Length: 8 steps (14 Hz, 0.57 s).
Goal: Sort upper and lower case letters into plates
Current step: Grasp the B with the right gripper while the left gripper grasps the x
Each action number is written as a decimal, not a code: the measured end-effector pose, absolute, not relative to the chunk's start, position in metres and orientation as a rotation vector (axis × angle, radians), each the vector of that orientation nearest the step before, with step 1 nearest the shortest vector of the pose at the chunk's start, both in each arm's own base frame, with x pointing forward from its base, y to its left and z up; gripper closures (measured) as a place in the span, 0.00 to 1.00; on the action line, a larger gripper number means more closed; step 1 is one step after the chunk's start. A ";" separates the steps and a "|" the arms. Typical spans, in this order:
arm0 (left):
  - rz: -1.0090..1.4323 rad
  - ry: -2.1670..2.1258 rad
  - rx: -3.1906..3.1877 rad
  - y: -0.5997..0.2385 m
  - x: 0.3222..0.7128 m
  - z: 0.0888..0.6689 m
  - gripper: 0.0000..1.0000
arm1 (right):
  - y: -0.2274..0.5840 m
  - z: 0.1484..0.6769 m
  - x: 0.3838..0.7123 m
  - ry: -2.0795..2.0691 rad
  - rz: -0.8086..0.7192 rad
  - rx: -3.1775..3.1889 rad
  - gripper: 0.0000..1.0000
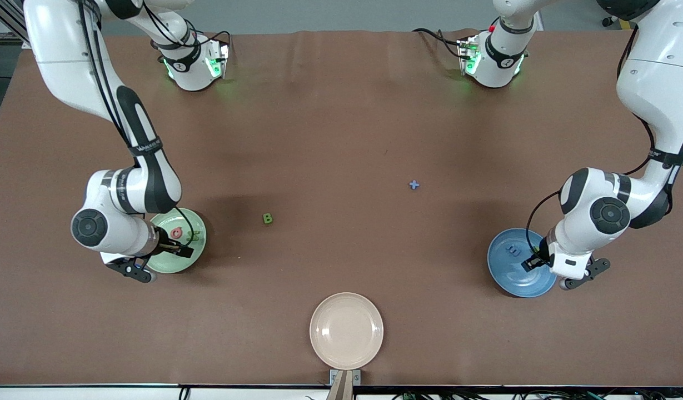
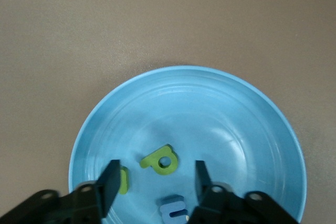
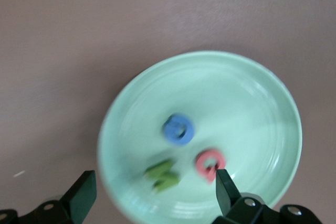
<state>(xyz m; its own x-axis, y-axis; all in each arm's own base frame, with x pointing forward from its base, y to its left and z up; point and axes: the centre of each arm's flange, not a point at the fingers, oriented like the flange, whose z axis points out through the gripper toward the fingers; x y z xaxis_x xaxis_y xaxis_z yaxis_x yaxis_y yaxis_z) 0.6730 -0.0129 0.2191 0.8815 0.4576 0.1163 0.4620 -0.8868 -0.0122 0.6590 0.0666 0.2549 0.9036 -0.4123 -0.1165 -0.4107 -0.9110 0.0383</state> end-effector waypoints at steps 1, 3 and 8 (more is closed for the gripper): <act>-0.173 -0.741 -3.009 -0.014 0.673 0.220 0.17 | 0.085 0.269 0.657 -0.710 -0.189 3.051 0.00; -0.174 -0.748 -3.011 -0.018 0.673 0.221 0.00 | 0.139 0.282 0.647 -0.841 -0.183 3.024 0.00; -0.168 -0.762 -3.024 -0.039 0.671 0.223 0.00 | 0.264 0.253 0.598 -1.198 -0.101 2.910 0.00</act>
